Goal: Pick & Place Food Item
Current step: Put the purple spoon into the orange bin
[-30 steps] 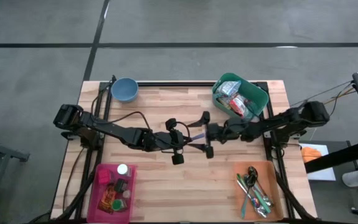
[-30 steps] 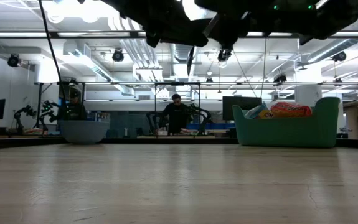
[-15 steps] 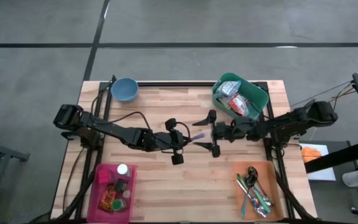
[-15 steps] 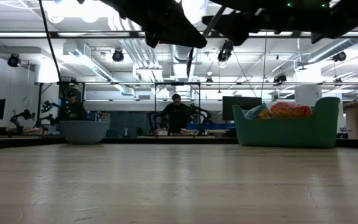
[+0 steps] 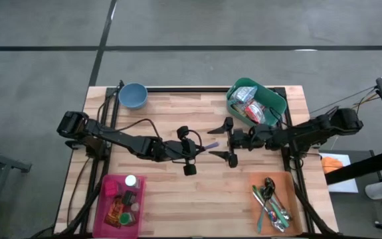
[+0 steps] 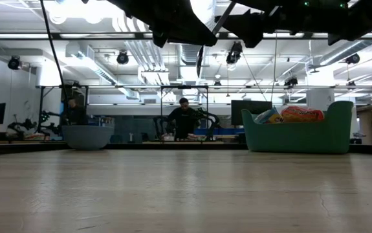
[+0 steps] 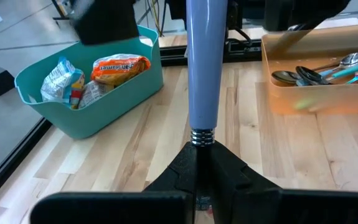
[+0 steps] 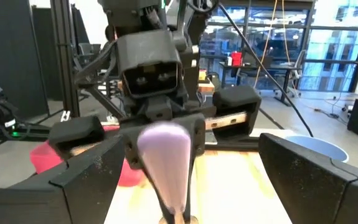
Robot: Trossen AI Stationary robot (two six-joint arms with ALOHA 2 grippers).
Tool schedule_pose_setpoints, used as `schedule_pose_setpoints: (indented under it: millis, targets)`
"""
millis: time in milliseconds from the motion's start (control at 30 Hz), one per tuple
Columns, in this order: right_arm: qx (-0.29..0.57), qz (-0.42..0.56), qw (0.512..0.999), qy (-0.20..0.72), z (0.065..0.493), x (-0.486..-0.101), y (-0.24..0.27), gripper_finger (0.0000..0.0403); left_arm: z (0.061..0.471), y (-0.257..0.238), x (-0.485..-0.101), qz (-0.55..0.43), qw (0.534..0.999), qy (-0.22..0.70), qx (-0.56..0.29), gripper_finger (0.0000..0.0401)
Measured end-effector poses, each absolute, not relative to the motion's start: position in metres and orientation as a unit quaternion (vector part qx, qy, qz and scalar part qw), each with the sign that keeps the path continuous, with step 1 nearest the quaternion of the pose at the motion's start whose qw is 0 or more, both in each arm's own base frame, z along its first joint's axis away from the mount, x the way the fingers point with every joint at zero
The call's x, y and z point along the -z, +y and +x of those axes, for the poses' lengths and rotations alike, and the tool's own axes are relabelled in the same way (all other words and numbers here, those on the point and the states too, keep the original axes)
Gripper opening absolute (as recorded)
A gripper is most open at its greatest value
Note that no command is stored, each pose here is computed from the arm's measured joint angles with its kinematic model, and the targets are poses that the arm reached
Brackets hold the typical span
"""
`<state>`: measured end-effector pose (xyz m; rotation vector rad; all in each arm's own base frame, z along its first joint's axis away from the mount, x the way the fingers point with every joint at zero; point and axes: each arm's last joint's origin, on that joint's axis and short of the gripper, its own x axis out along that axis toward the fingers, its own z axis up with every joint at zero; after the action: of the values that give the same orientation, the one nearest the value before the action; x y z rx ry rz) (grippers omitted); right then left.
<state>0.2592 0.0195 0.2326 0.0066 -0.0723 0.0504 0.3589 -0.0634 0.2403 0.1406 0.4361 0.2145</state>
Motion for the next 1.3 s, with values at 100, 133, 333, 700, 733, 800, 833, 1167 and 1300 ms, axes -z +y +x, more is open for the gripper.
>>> schedule_pose_setpoints:
  millis: [100, 133, 333, 700, 733, 800, 833, 1167, 1300]
  targets:
    - [-0.026, 0.002, 0.999, -0.035, 0.266, -0.233, 0.02, 0.0366, 0.359, -0.063, -0.24, 0.07, 0.968, 0.216, -0.106, 0.0017]
    - [-0.026, 0.002, 0.999, -0.032, 0.269, -0.232, 0.02, 0.0366, 0.359, -0.063, -0.24, 0.07, 0.968, 0.216, -0.106, 0.0017]
    - [-0.025, -0.004, 0.999, -0.021, 0.275, -0.228, 0.021, 0.0366, 0.359, -0.063, -0.24, 0.072, 0.967, 0.22, -0.106, 0.0017]
    - [-0.026, -0.001, 1.0, -0.015, 0.272, -0.23, 0.021, 0.0361, 0.359, -0.063, -0.24, 0.072, 0.967, 0.219, -0.106, 0.0017]
    - [-0.026, -0.001, 1.0, -0.017, 0.272, -0.23, 0.021, 0.0355, 0.359, -0.063, -0.24, 0.072, 0.968, 0.218, -0.106, 0.0017]
    - [-0.026, 0.0, 1.0, -0.017, 0.272, -0.23, 0.021, 0.0334, 0.359, -0.063, -0.24, 0.072, 0.968, 0.218, -0.106, 0.0017]
    - [-0.026, 0.0, 1.0, -0.017, 0.272, -0.23, 0.021, 0.032, 0.359, -0.063, -0.24, 0.071, 0.968, 0.217, -0.106, 0.0017]
    - [-0.026, 0.001, 1.0, -0.009, 0.272, -0.229, 0.021, 0.0193, 0.359, -0.063, -0.24, 0.071, 0.968, 0.216, -0.106, 0.0017]
    - [-0.026, 0.001, 1.0, -0.009, 0.272, -0.229, 0.021, 0.0148, 0.359, -0.063, -0.24, 0.071, 0.968, 0.216, -0.106, 0.0017]
